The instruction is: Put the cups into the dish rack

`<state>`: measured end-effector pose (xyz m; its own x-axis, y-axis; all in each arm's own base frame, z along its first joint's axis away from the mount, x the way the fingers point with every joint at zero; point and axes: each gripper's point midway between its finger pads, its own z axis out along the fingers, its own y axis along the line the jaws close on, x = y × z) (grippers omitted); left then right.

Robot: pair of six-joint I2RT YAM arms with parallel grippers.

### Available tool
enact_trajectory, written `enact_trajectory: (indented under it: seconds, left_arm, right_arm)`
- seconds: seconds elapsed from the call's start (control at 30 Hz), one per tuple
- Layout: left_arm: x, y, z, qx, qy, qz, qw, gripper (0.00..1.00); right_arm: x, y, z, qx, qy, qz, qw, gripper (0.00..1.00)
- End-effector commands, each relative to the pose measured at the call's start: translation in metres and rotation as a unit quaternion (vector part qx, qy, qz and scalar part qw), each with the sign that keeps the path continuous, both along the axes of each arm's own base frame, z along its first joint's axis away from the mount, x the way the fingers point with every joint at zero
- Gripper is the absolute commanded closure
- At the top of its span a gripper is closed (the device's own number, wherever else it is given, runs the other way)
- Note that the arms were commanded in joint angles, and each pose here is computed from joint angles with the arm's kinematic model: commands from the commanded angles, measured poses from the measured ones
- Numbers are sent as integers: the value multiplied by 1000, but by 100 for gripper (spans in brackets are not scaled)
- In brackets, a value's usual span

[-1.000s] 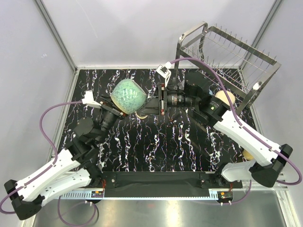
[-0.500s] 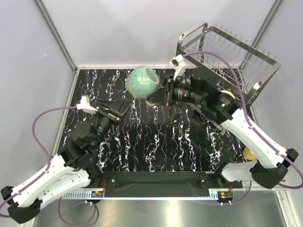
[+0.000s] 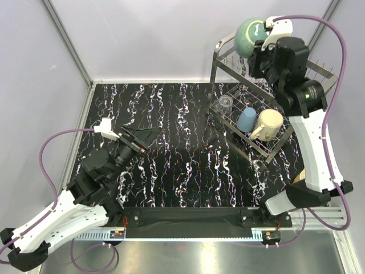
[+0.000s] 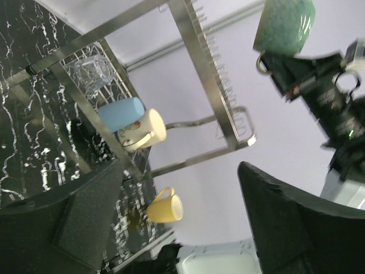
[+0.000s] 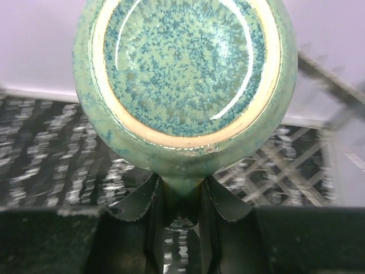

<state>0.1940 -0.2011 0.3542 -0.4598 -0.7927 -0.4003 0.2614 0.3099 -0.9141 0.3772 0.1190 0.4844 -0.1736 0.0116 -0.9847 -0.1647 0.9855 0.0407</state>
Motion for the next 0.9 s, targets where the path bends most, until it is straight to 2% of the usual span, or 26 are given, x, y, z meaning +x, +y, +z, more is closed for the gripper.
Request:
enact_trajectory:
  seconds: [0.0, 0.17, 0.37, 0.47, 0.63, 0.87]
  left_arm:
    - [-13, -15, 2, 18, -33, -55, 998, 16]
    - [-19, -21, -12, 62, -31, -82, 994, 15]
    - [-26, -28, -12, 116, -53, -113, 985, 6]
    - [-26, -30, -13, 146, -58, -120, 980, 2]
    - [-26, -29, -16, 154, -62, -122, 979, 2]
    - [-27, -31, -22, 153, -57, -128, 978, 2]
  right_arm:
    - [11, -52, 62, -51, -95, -100, 989, 100]
    - [33, -114, 56, -97, -66, -206, 972, 100]
    - [32, -158, 24, -99, 2, -265, 959, 100]
    - [28, -167, -2, -94, 45, -279, 955, 100]
    - [23, -177, -24, -99, 85, -292, 947, 100]
    - [17, -172, -29, -79, 104, -287, 949, 100]
